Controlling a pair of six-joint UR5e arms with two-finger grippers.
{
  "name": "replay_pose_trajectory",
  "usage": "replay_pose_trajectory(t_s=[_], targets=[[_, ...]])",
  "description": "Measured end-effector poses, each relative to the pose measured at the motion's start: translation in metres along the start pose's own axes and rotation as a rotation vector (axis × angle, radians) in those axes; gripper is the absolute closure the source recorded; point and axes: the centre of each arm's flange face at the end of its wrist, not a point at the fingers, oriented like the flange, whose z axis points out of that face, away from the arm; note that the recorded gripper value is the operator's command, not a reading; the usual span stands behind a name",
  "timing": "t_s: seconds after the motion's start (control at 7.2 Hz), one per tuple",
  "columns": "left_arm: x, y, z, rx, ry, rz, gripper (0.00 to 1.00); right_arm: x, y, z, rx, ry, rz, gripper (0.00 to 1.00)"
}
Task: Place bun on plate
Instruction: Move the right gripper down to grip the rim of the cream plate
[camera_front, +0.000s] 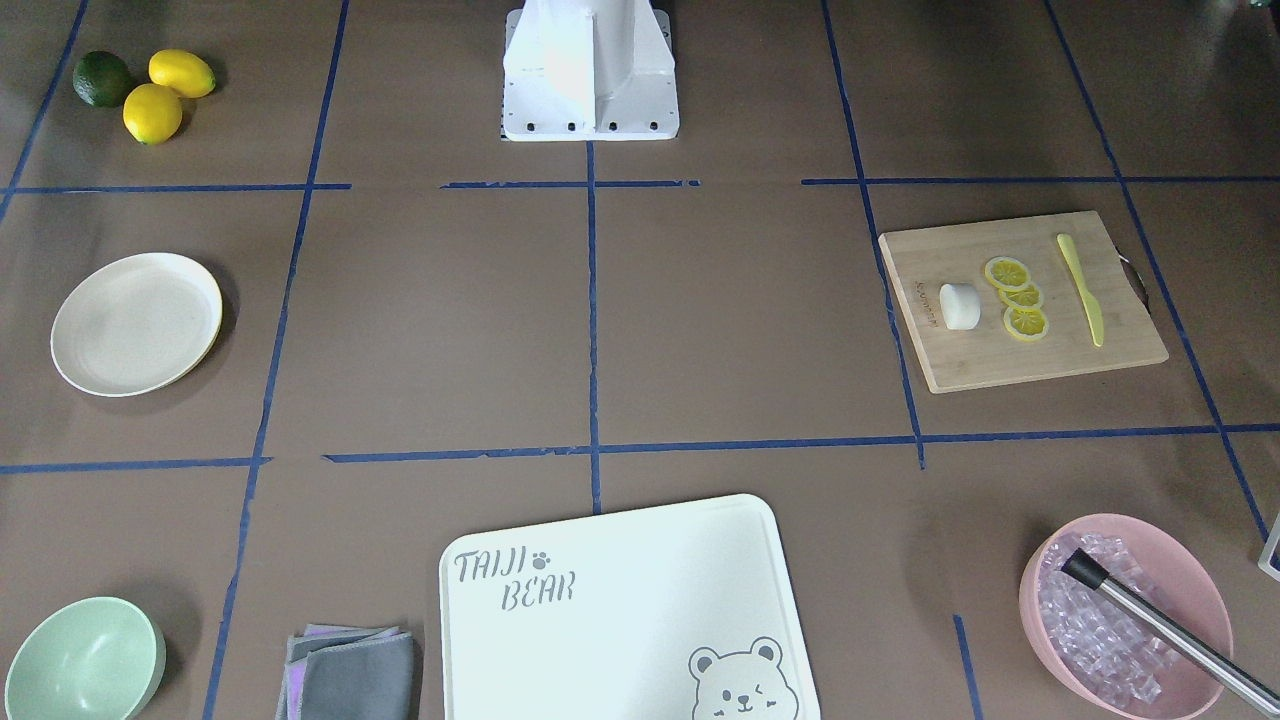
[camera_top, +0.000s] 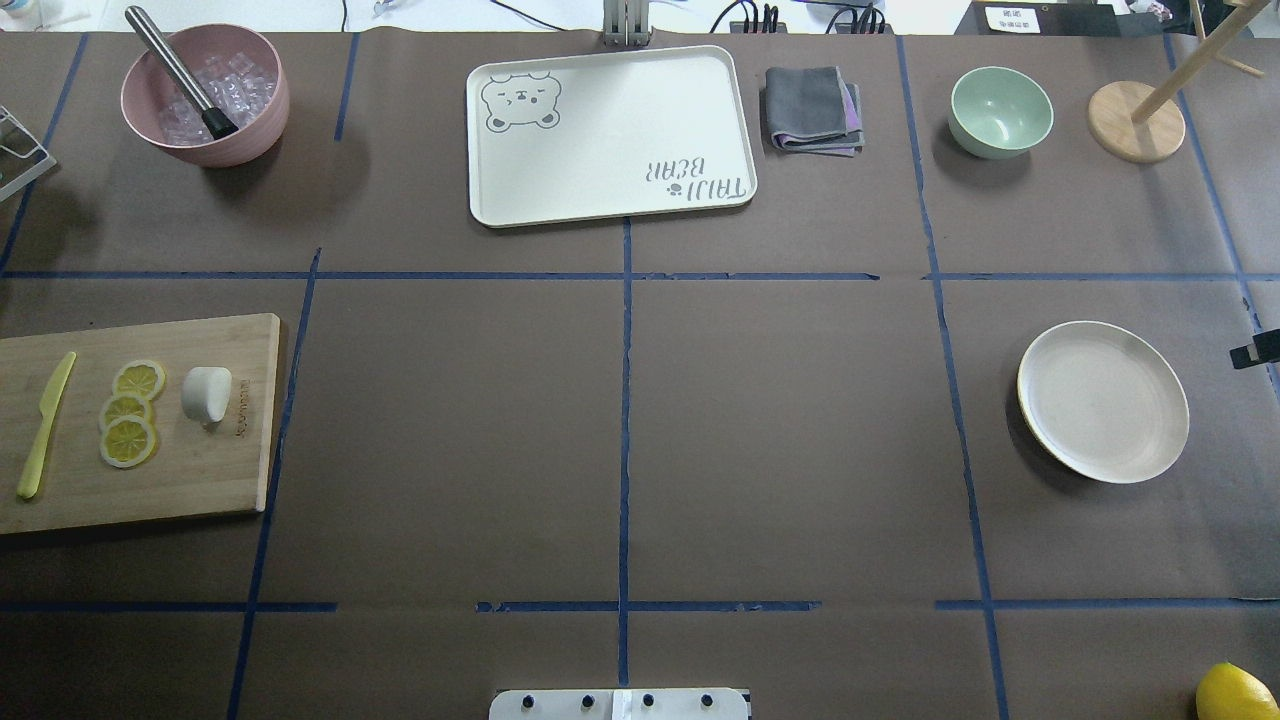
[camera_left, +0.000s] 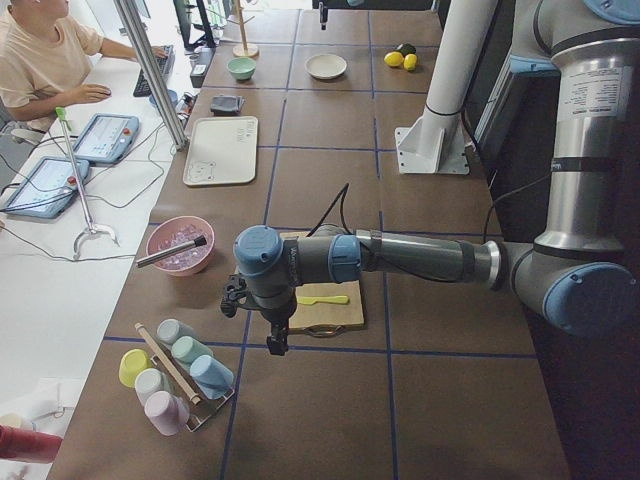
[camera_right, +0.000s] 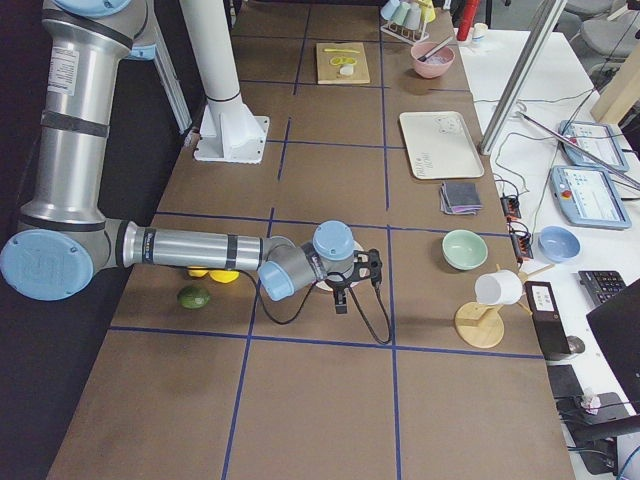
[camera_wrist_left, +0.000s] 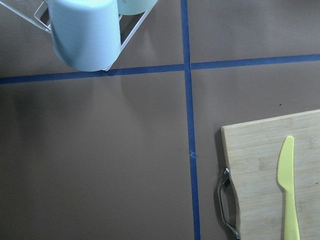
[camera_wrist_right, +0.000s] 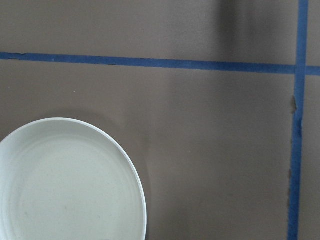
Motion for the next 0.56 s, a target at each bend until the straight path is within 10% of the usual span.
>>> replay_pose_trajectory(t_s=[0.56], targets=[[0.0, 0.0, 0.0, -0.001, 0.001, -0.001, 0.0, -0.017, 0.023, 0.052, -0.008, -0.027, 0.031, 0.13]])
